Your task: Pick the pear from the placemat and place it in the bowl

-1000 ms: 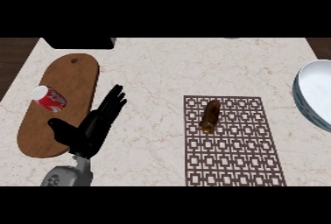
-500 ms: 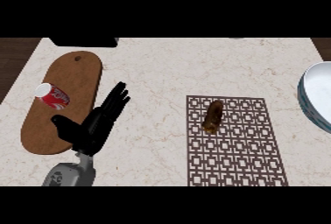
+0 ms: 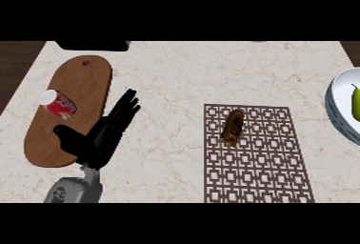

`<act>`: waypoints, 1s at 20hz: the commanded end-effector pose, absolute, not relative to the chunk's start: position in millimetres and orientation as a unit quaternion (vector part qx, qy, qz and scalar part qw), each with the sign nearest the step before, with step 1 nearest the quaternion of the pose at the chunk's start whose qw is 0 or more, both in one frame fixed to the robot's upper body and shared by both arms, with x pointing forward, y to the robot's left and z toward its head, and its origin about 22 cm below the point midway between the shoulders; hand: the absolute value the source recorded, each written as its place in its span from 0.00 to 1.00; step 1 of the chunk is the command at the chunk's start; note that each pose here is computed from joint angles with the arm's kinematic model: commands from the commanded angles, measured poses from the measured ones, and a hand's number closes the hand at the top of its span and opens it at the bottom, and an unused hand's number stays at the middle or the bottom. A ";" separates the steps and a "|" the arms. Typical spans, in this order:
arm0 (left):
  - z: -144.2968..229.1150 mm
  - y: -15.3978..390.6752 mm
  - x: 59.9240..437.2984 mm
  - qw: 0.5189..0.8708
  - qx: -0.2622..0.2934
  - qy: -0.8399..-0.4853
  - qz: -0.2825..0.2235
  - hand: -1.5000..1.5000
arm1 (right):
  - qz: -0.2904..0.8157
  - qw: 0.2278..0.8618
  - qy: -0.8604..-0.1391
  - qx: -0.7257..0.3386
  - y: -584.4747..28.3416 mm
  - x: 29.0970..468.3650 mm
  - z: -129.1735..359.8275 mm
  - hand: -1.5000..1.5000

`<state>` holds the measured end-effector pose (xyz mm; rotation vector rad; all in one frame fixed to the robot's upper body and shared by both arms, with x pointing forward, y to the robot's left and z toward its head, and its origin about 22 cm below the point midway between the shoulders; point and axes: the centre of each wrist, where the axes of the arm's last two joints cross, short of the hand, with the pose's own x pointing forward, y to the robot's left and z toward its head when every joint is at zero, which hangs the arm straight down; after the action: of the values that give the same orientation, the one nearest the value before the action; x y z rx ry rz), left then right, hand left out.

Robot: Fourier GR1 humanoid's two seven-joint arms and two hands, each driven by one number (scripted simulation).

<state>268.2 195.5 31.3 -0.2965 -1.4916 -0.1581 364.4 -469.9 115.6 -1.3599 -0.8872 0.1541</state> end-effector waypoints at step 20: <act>23.8 215.9 255.3 0.739 -0.093 -0.667 -0.023 0.50 | -0.135 0.449 -0.768 -0.436 -393.6 270.1 82.7 0.00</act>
<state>254.9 221.1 24.7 -0.2130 -1.4611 -0.0685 297.1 -422.8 91.3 -1.1103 -1.8180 -0.3455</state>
